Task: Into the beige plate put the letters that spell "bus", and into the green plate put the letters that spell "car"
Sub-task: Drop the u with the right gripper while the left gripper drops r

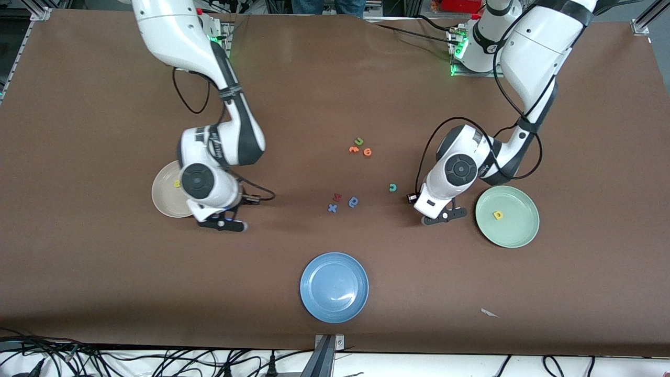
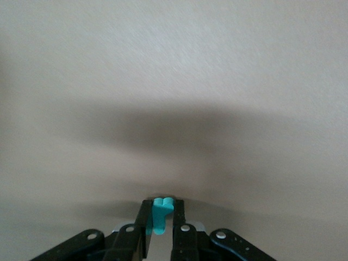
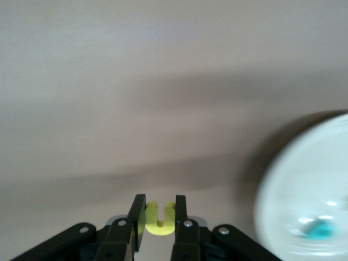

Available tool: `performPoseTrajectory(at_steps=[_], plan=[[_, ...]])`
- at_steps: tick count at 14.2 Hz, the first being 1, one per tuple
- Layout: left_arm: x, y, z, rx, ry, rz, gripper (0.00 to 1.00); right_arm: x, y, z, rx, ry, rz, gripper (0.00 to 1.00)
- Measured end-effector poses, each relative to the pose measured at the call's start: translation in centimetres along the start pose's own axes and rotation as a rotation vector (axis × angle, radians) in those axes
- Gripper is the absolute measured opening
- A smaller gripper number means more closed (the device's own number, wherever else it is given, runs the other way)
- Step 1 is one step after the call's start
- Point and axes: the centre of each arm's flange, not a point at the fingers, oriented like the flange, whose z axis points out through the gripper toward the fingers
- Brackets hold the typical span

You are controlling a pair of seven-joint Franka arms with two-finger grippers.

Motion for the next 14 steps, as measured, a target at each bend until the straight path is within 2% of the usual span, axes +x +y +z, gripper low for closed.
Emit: performPoseTrajectory(at_steps=[2, 5, 8, 10, 11, 12, 14], plan=[[1.7, -2.1, -1.8, 0.009, 0.004, 0.044, 0.19, 0.5, 4.6, -1.0, -0.016, -0.034, -0.045, 0.25], [4.7, -8.1, -4.6, 0.018, 0.006, 0.136, 0.19, 0.3, 8.8, 0.6, -0.027, -0.059, -0.080, 0.25], [7.5, -15.2, -5.9, 0.014, 0.007, 0.210, 0.19, -0.4, 10.8, 4.5, -0.040, -0.020, -0.111, 0.25], [8.8, -19.4, -6.1, 0.041, 0.016, 0.251, 0.19, -0.7, 11.9, 5.6, -0.041, -0.016, -0.117, 0.26], [9.2, -21.2, -6.1, 0.074, 0.023, 0.270, 0.19, -0.7, 12.2, 5.7, -0.036, -0.015, -0.113, 0.32], [9.5, -22.5, -6.0, 0.105, 0.028, 0.289, 0.24, -0.6, 12.3, 5.6, -0.029, -0.015, -0.110, 0.40], [9.5, -22.7, -6.0, 0.122, 0.030, 0.311, 0.42, -0.6, 12.2, 4.8, -0.018, -0.009, -0.110, 0.60]])
